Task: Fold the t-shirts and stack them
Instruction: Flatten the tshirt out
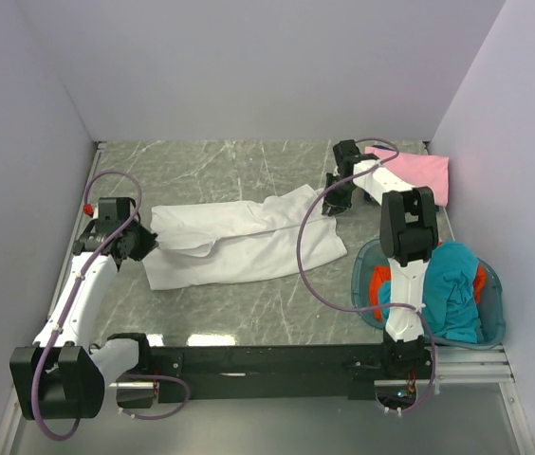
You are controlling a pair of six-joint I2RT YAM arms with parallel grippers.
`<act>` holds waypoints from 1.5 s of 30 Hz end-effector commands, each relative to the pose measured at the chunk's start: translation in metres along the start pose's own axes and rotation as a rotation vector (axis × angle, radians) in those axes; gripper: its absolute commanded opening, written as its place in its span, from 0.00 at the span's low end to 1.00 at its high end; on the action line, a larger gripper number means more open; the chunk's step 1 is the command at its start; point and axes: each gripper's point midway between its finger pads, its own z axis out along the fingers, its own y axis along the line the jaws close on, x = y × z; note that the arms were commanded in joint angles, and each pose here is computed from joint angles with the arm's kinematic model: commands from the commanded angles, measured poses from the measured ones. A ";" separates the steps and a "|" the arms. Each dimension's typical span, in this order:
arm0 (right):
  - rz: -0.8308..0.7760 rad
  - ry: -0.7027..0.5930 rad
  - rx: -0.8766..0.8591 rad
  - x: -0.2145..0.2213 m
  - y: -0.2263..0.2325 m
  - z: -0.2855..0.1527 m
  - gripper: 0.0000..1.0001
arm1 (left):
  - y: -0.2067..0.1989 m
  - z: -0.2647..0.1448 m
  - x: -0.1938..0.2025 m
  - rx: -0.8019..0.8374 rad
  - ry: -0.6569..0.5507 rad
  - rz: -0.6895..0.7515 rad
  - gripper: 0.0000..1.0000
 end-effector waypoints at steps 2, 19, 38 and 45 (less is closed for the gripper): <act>-0.029 0.019 0.019 0.004 -0.003 0.005 0.32 | -0.007 -0.005 -0.006 0.036 -0.026 0.001 0.00; -0.059 -0.181 -0.098 -0.043 0.032 -0.074 0.00 | -0.008 -0.008 -0.028 0.002 -0.085 0.022 0.00; -0.163 -0.679 -0.337 -0.075 0.080 -0.293 0.00 | -0.073 -0.118 -0.146 0.172 -0.530 -0.037 0.00; -0.216 -0.824 -0.450 -0.033 0.080 -0.347 0.00 | -0.079 -0.160 -0.148 0.331 -0.662 -0.041 0.00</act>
